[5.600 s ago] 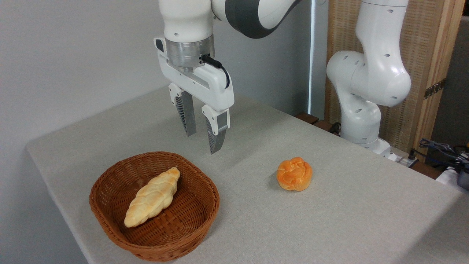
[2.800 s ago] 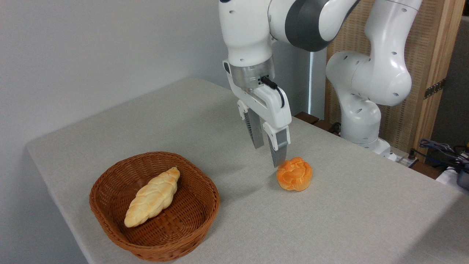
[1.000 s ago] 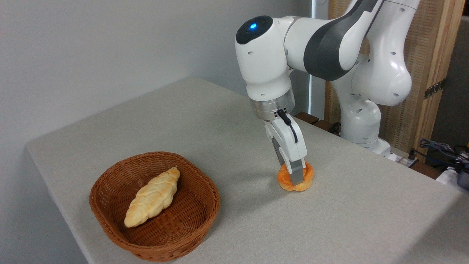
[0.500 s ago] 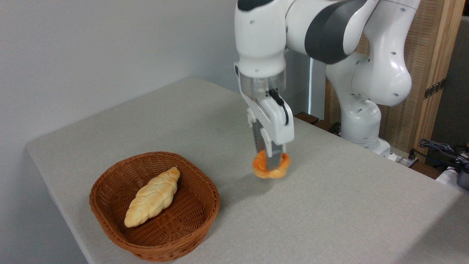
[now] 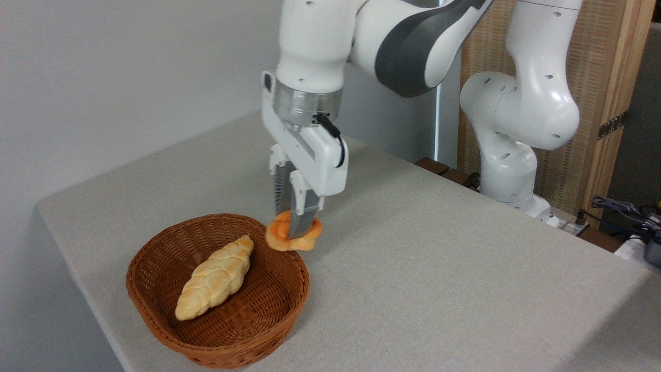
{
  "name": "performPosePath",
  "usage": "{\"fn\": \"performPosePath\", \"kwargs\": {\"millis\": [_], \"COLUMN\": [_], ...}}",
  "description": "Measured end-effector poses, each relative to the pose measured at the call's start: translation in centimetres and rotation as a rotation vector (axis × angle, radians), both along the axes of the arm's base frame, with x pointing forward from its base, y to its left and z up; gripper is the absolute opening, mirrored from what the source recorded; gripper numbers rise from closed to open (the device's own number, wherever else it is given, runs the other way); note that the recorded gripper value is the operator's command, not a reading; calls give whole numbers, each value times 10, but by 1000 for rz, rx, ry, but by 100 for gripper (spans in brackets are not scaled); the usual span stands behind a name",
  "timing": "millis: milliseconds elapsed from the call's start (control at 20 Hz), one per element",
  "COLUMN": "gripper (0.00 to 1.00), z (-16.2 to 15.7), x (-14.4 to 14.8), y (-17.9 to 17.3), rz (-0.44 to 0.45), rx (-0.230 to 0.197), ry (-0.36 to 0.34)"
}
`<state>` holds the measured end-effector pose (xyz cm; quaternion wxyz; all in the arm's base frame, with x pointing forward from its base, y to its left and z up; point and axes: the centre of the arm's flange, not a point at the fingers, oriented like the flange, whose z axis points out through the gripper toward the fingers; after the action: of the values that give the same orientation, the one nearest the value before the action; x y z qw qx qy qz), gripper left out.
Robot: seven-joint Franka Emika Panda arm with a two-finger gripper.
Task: Put bread into the basket
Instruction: 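Lift the orange bun and carry it over the wicker basket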
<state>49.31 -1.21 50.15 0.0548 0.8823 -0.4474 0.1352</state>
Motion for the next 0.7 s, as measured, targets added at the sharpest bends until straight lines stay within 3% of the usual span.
{"fn": "performPosePath", "kwargs": {"millis": [100, 150, 200, 450, 700], "gripper": [42, 56, 96, 100, 100], "z": [8, 12, 14, -5, -27], "x": [19, 28, 36, 65, 74], "y": [0, 0, 0, 1, 0], "rz": [77, 107, 125, 159, 161], "rx": [-46, -68, -81, -72, -60], "ry": [-28, -44, -58, -66, -36]}}
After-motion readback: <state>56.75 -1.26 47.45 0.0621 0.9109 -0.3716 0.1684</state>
